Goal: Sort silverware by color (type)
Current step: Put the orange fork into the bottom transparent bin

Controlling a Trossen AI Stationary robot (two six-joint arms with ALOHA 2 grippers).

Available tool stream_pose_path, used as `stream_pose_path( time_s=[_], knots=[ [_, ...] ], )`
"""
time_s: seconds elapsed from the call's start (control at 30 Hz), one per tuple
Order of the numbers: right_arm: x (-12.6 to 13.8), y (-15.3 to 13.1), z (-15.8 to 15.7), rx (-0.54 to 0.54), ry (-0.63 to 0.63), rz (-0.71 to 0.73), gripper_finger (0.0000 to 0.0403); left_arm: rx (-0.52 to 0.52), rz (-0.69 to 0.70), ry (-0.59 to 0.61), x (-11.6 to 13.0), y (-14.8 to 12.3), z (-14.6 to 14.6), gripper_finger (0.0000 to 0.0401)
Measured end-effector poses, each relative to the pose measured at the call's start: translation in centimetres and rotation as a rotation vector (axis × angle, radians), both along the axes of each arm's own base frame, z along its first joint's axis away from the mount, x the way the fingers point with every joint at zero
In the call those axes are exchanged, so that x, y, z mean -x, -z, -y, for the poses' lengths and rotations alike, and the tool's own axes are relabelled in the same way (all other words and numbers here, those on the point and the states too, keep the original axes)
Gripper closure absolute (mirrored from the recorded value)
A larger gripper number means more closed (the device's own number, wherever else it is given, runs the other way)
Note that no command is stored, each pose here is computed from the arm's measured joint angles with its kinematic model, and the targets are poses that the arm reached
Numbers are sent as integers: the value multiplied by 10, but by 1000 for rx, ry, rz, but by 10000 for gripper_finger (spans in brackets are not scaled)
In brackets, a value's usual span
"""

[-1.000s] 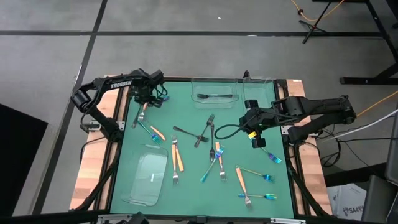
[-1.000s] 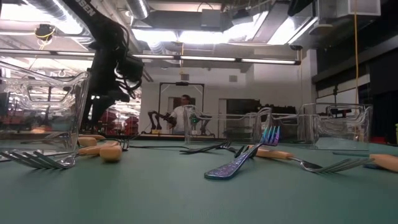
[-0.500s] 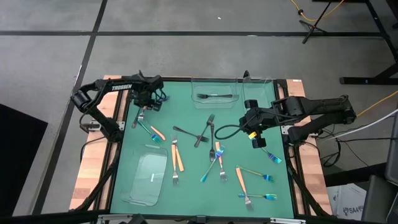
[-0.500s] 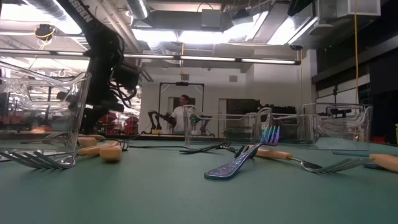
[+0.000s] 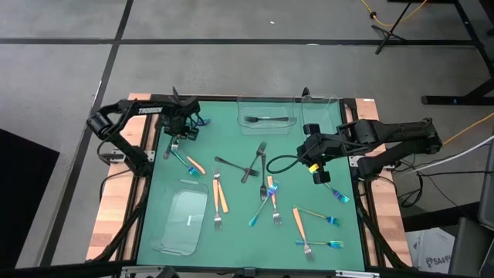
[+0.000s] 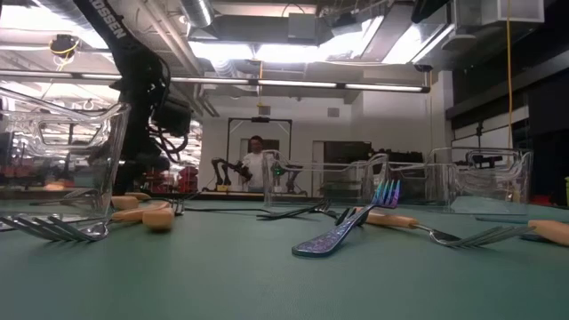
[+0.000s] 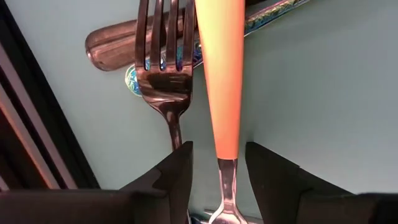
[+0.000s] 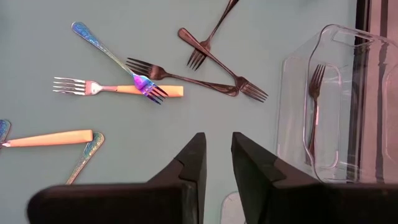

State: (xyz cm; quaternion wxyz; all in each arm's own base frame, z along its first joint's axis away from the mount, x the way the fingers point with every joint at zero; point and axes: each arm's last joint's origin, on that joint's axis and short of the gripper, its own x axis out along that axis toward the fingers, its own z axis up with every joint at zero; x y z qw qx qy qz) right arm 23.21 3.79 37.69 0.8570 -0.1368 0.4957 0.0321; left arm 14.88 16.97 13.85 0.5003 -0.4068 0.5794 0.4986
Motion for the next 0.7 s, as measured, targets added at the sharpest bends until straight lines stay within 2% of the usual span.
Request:
stream_pose_path(
  time_s=[0.2, 0.5, 0.7],
  knots=[
    [0, 0, 0, -1, 0, 0, 338, -4, 6, 3, 0, 1, 0, 267],
    [0, 0, 0, 0, 0, -3, 338, 1, 15, 2, 0, 2, 0, 322],
    [5, 2, 1, 9, 2, -58, 338, 12, 28, -1, -1, 2, 0, 356]
  ],
)
